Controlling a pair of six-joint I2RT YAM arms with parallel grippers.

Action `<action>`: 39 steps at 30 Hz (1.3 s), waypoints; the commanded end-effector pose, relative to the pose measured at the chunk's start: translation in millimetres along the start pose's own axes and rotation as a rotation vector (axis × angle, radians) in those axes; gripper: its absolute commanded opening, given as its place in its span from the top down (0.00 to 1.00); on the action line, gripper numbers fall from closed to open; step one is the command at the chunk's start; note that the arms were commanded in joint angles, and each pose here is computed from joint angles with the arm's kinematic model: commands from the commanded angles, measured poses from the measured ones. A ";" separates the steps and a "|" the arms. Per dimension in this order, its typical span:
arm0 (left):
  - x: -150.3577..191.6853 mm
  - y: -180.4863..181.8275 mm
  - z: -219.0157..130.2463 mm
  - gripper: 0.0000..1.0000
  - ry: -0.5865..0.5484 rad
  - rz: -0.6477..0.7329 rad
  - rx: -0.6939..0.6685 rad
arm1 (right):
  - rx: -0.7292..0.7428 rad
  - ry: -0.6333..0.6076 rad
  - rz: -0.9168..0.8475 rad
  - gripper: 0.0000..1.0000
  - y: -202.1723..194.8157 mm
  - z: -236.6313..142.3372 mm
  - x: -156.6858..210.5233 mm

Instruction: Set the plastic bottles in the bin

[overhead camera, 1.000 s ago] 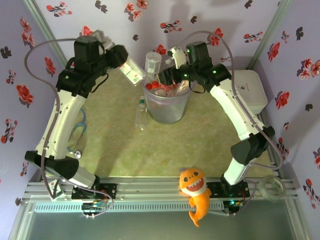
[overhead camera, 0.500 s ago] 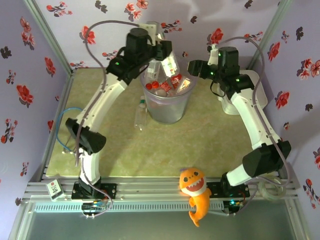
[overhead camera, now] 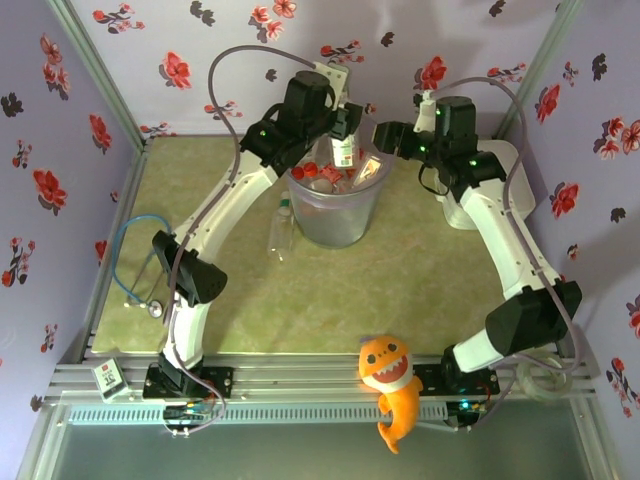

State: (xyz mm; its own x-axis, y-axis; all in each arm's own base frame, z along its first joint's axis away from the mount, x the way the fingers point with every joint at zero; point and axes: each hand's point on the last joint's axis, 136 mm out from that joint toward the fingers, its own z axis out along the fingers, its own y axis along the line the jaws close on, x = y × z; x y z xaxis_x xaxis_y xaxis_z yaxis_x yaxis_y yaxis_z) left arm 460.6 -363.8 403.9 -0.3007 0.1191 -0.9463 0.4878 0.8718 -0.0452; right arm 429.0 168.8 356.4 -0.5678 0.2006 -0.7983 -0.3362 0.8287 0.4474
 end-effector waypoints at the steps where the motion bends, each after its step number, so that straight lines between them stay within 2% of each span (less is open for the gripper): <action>1: -0.5 2.4 -4.5 0.34 0.014 0.032 -0.026 | -0.035 0.003 0.030 0.30 0.5 10.0 -1.5; 2: 2.2 3.0 -3.5 0.32 0.023 0.033 -0.029 | -0.037 0.009 0.031 0.29 0.5 12.4 0.0; 6: 3.9 2.6 -3.5 0.11 0.029 0.033 -0.026 | -0.014 0.029 0.041 0.29 -7.0 21.5 4.5; 8: 2.4 0.8 -4.9 0.06 0.026 0.033 -0.020 | 0.029 0.033 0.044 0.29 -16.2 24.5 6.0; 11: -0.9 -0.9 -7.7 0.05 0.016 0.033 -0.014 | 0.057 0.044 0.043 0.29 -22.5 28.4 9.1; 19: -28.3 -9.2 -34.7 0.06 -0.075 -0.041 0.059 | -0.059 0.030 0.040 0.36 5.1 29.8 -2.9; 24: -45.2 -0.1 -61.3 0.07 -0.124 -0.074 0.055 | -0.073 0.031 0.032 0.41 13.2 30.6 -8.4; 27: -45.0 17.7 -74.1 0.07 -0.126 -0.110 0.020 | -0.078 0.041 0.022 0.43 18.4 38.3 -9.1; 33: -10.9 80.0 -97.3 0.09 -0.107 -0.253 -0.096 | -0.052 0.077 -0.044 0.45 31.6 62.9 -8.2; 39: 67.7 149.2 -107.8 0.14 0.006 -0.421 -0.256 | 0.014 0.143 -0.095 0.47 31.2 88.0 3.4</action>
State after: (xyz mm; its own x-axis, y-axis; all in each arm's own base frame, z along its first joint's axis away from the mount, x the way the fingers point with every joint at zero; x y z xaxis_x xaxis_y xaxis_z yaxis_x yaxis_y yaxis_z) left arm 422.0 -195.9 390.6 -0.4028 -0.1677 -0.8998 0.2073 0.9408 -0.2682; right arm 481.4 243.7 344.8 -0.6189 0.1033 -0.7787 -0.4061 0.8065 0.4297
